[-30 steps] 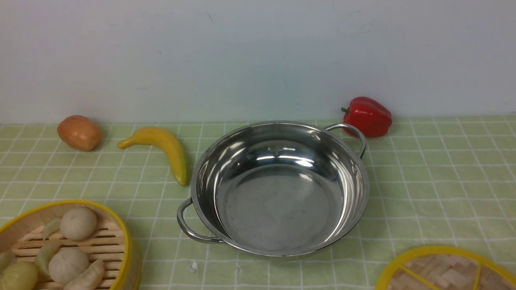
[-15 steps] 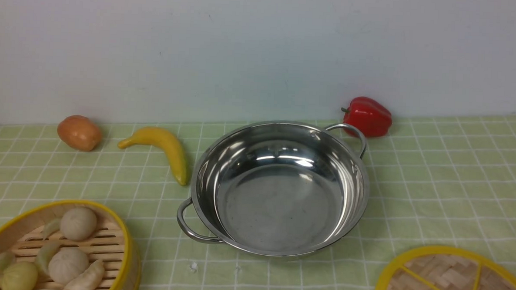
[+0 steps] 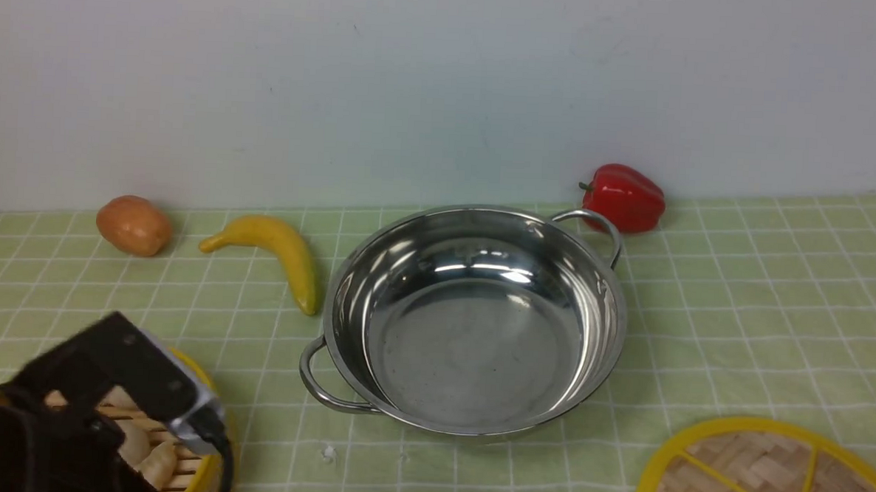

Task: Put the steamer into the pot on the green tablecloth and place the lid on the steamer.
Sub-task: 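Grasp the rim of the steamer basket holding the buns with the left gripper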

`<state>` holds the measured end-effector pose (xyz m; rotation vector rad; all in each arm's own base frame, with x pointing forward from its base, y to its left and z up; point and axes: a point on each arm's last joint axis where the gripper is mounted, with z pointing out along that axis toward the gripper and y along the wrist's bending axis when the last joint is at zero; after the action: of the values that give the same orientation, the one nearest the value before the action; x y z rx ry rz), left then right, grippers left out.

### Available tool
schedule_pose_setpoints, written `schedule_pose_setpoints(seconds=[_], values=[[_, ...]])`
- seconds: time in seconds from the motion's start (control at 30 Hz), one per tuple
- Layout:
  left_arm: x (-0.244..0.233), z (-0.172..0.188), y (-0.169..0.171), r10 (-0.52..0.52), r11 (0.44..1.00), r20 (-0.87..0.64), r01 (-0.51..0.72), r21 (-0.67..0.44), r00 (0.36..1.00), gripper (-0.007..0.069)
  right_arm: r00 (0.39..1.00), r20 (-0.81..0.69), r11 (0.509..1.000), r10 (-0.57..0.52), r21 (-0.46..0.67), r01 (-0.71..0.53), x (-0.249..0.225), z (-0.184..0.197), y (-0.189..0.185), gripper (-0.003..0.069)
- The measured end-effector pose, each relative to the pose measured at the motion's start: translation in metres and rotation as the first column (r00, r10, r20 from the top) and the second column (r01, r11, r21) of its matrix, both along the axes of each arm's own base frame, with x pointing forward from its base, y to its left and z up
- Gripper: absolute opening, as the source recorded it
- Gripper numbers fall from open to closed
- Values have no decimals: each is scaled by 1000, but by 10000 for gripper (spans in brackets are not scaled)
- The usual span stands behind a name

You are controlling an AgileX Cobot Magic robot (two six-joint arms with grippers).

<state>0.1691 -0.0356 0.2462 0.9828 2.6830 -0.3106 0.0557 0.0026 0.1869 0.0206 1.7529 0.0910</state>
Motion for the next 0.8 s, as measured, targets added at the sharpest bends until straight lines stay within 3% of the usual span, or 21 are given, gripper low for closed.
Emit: schedule_pose_setpoints(seconds=[0.13,0.27,0.43,0.8], values=[[21,-26,-6,-26,995,-62,32,97,998,310,1000,0,1000,0,0,0,0,0,0,243],[32,-39,-2,68,985,-78,-54,163,995,350,1000,0,1000,0,0,0,0,0,0,243],[34,-42,0,125,977,-78,-109,185,989,356,1000,0,1000,0,0,0,0,0,0,243],[47,-66,0,133,971,-136,-102,214,982,356,1000,0,1000,0,0,0,0,0,0,243]])
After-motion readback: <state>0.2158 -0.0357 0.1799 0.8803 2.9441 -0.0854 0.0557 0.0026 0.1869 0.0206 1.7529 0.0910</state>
